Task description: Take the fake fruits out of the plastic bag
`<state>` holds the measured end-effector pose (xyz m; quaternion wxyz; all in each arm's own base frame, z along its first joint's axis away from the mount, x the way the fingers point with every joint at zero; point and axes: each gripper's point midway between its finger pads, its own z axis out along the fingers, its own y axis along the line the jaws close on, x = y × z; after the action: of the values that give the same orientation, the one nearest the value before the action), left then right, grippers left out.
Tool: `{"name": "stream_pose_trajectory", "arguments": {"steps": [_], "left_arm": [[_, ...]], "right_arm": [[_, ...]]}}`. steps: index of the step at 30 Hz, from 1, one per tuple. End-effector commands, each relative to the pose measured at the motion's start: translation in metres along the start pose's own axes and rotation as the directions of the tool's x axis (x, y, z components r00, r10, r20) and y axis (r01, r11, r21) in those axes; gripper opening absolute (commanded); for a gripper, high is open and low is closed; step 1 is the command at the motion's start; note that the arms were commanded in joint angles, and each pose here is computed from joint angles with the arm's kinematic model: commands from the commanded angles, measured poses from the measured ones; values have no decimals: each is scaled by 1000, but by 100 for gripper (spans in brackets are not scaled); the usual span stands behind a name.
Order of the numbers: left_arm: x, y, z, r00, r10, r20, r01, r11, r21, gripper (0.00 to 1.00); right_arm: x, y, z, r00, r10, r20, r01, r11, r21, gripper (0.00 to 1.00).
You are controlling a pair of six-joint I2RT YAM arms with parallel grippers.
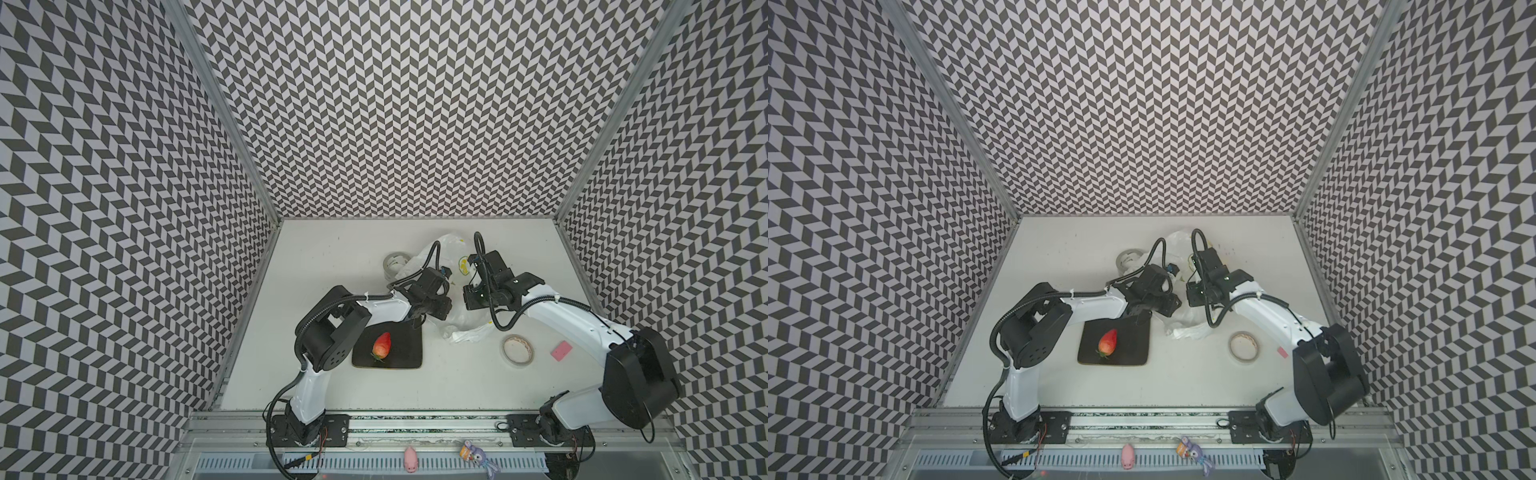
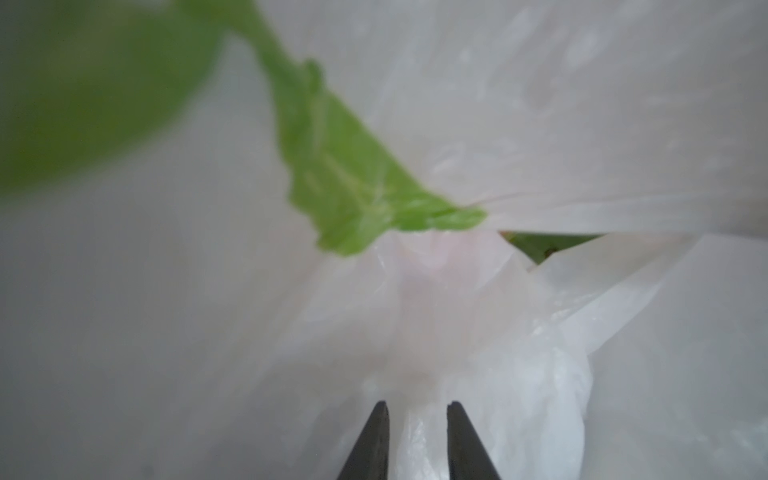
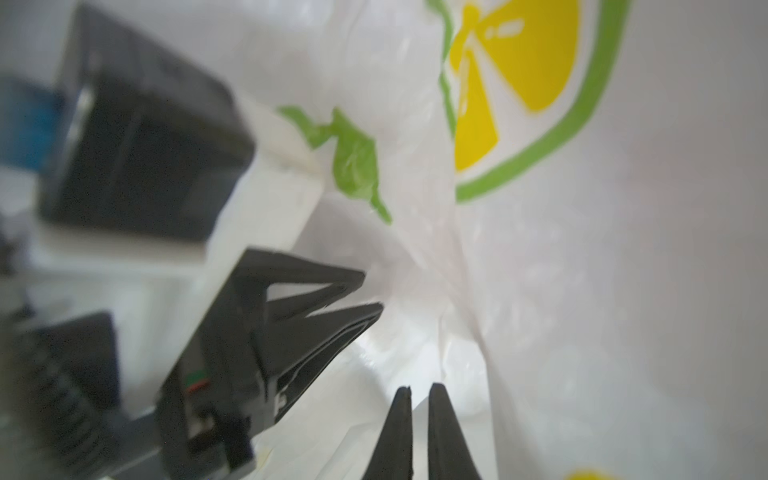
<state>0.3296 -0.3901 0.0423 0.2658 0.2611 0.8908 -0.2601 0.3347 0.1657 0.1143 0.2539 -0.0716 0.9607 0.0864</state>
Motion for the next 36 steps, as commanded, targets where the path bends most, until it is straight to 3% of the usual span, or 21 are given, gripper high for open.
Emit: {"name": "stream_pose_trajectory", "arguments": {"steps": [1,9,14,18,23,29,36], "left_arm": [[-3,-7,-2,999,28,23,-27,1000,-2,27],[28,-1,6,996,72,-57,-76,995,-58,25],[55,13,5,990,74,-117,-86,991,-102,24],[61,15,7,988,75,-135,-90,990,-107,23],[17,-3,-6,993,114,-19,-115,991,-71,26],[-72,-55,-68,948,190,254,-206,978,35,51],[-85,-75,-108,924,236,302,-268,961,71,69]], "right_arm": [[-38,-26,6,991,36,131,-54,989,135,15],[-39,-89,27,987,113,113,-140,953,267,30],[-41,-132,24,975,172,138,-212,908,362,44],[-49,-137,25,969,208,136,-242,912,331,52],[-56,-96,12,963,234,137,-250,962,114,53],[-40,-69,-6,956,282,81,-280,959,-30,55],[-34,-50,-20,942,333,31,-327,936,-130,57]]}}
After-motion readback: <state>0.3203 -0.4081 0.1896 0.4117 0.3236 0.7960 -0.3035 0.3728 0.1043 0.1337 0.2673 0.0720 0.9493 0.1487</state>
